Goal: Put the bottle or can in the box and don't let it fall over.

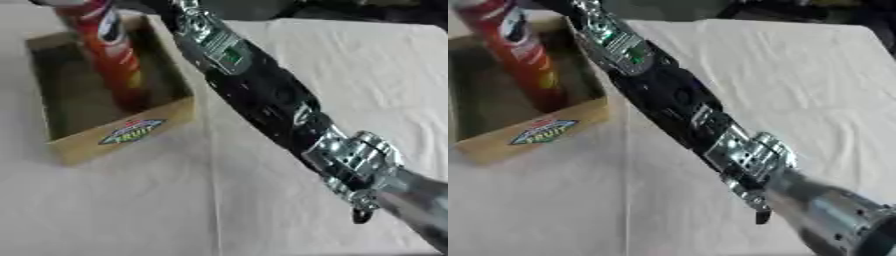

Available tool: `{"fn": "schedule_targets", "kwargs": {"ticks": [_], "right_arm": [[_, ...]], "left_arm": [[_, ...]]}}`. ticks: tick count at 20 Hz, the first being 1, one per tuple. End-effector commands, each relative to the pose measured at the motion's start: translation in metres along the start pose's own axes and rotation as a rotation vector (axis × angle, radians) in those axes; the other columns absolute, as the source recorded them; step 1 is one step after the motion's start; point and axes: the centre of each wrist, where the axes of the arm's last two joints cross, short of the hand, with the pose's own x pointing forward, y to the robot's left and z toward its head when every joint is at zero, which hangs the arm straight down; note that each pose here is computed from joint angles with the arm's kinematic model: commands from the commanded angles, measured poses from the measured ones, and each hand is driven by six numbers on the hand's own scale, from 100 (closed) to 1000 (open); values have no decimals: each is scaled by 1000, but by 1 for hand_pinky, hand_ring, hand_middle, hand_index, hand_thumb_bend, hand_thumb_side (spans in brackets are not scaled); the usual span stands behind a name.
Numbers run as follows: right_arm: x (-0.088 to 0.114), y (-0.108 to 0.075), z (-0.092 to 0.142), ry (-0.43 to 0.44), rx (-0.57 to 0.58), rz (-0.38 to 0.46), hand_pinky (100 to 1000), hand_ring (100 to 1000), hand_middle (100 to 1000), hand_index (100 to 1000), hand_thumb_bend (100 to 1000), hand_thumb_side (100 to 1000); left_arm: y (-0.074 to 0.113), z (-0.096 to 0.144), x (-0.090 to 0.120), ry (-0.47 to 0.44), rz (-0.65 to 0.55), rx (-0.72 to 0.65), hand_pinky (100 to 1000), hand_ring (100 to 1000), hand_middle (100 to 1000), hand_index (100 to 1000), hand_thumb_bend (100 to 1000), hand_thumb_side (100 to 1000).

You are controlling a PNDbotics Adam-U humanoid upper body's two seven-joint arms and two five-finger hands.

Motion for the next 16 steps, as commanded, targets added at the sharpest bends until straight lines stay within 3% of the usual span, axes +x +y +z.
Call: {"fn": "schedule_targets", "kwargs": {"ticks": [1, 9, 16], "right_arm": [[12, -9, -4, -15, 16, 26, 1000, 1000, 1000, 1000, 504, 889], [24, -16, 3, -15, 4, -47, 1000, 1000, 1000, 1000, 482, 935], [68, -41, 28, -68, -11, -184, 996, 965, 986, 1000, 229, 806]], "left_arm": [[3, -3, 11, -41, -22, 1, 686, 967, 833, 779, 481, 338], [8, -2, 9, -33, -39, 12, 686, 967, 833, 779, 478, 338], [14, 2, 5, -6, -69, 21, 684, 967, 834, 779, 478, 347]]}}
